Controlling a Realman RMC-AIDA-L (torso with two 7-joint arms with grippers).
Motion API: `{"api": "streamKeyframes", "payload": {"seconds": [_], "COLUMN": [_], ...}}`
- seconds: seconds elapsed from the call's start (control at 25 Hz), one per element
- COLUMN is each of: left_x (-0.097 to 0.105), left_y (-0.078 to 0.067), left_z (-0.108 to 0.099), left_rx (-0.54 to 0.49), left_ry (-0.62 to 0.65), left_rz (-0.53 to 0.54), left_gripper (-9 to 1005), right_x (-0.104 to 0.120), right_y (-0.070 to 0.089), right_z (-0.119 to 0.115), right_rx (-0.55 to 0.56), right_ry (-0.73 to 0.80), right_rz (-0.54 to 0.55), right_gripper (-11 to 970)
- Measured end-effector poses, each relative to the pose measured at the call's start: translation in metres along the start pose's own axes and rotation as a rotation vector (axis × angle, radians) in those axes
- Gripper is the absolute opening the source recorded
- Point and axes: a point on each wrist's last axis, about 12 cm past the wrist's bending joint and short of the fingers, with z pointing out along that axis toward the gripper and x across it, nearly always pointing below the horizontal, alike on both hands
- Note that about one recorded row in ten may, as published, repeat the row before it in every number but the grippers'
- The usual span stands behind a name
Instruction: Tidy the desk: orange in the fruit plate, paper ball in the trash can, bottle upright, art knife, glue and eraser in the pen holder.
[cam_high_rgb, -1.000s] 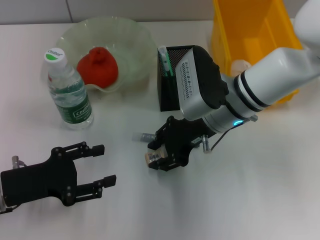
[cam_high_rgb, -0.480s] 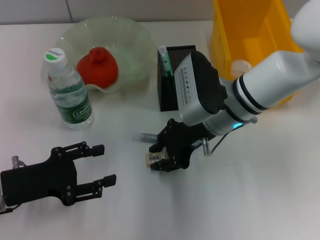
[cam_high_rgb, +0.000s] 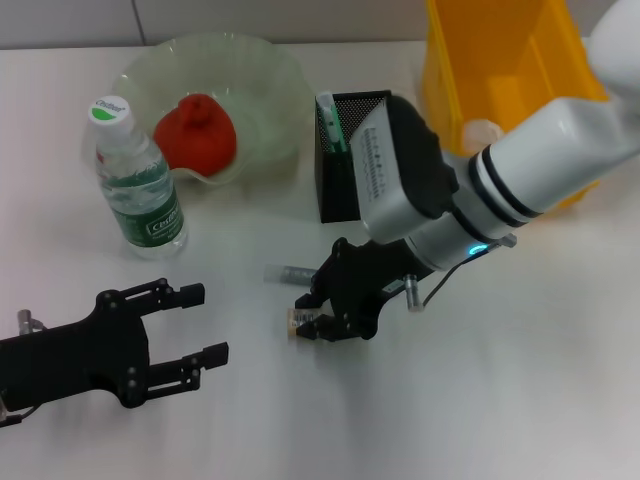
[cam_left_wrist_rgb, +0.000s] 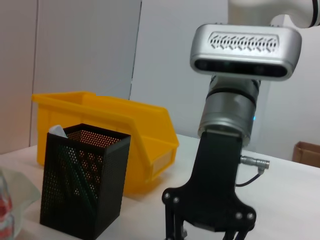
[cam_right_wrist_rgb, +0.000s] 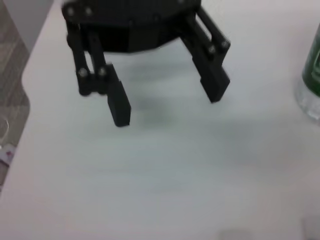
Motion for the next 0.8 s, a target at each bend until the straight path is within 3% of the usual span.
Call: {"api": "streamKeyframes", "payload": {"seconds": [0.32, 0.8], "left_x": [-0.001, -0.002], "left_y": [-0.002, -0.007], "left_z": [-0.004, -0.003], "left_rx": [-0.007, -0.022], "left_ry": [-0.029, -0.086], "left_rz": [-0.006, -0.012], "left_gripper": [743, 741], "right_x": [0.006, 0.054], "right_y": [0.004, 0.02], "right_z": [-0.033, -0.083], "right_rx": [0.027, 0.145], "right_ry": [-0.177, -0.521], "right_rz": [0.067, 0.19], "right_gripper": [247, 261]}}
